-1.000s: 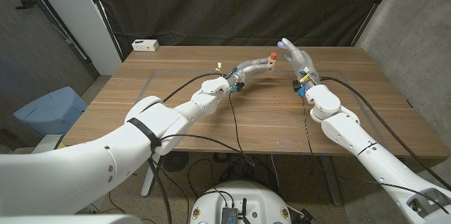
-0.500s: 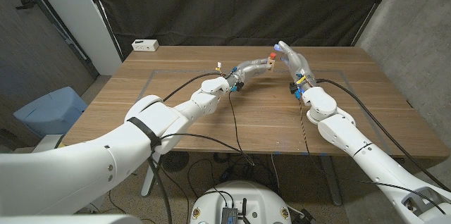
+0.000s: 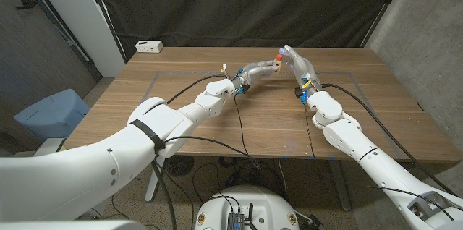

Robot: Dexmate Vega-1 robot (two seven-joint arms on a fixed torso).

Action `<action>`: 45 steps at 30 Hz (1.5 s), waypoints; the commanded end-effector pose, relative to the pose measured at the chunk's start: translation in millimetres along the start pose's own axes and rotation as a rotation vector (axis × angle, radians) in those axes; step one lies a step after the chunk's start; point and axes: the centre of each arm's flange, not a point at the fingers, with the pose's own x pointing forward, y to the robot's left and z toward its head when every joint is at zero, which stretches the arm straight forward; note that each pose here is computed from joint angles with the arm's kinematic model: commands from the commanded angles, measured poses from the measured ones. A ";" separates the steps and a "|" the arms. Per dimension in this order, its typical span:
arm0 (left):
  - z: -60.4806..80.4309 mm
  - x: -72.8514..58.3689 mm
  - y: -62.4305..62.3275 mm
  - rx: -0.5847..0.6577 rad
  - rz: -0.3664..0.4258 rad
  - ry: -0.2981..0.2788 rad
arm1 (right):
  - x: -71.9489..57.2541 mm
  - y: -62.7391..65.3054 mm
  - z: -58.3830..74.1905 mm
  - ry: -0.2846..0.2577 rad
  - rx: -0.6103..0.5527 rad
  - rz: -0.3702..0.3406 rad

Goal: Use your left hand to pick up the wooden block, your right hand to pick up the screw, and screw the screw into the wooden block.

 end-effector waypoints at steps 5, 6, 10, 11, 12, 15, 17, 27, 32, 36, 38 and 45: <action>-0.9 1.0 2.1 -0.004 0.010 0.017 | -0.4 1.6 -9.2 0.014 0.012 -0.002; -1.0 1.1 2.0 -0.004 0.010 0.018 | -0.4 1.8 -9.6 0.014 0.013 -0.003; -1.9 1.4 1.7 -0.005 0.013 0.023 | -0.4 1.9 -10.4 0.015 0.014 -0.003; -2.1 1.4 1.6 -0.006 0.013 0.024 | -0.3 1.8 -10.4 0.015 0.015 -0.004; -2.2 1.5 1.6 -0.007 0.013 0.024 | -0.3 1.8 -10.4 0.016 0.014 -0.004; -2.7 1.5 1.6 -0.008 0.014 0.027 | -0.1 1.9 -10.5 0.016 0.015 -0.005; -2.8 1.6 1.7 -0.006 0.014 0.029 | 0.0 2.1 -10.6 0.017 0.015 -0.005; -2.9 3.6 2.0 -0.009 0.021 0.045 | 0.4 2.7 -10.3 0.017 0.014 -0.004; -2.7 4.5 1.8 -0.011 0.024 0.050 | 0.5 3.1 -10.4 0.019 0.016 -0.003; -2.8 5.0 1.2 -0.014 0.023 0.052 | 0.5 3.5 -10.8 0.020 0.017 -0.003; -2.9 5.0 1.1 -0.012 0.023 0.053 | 0.4 3.7 -11.1 0.021 0.017 -0.003; -2.3 3.4 2.2 -0.008 0.020 0.042 | -0.8 4.9 -13.3 0.025 0.021 -0.006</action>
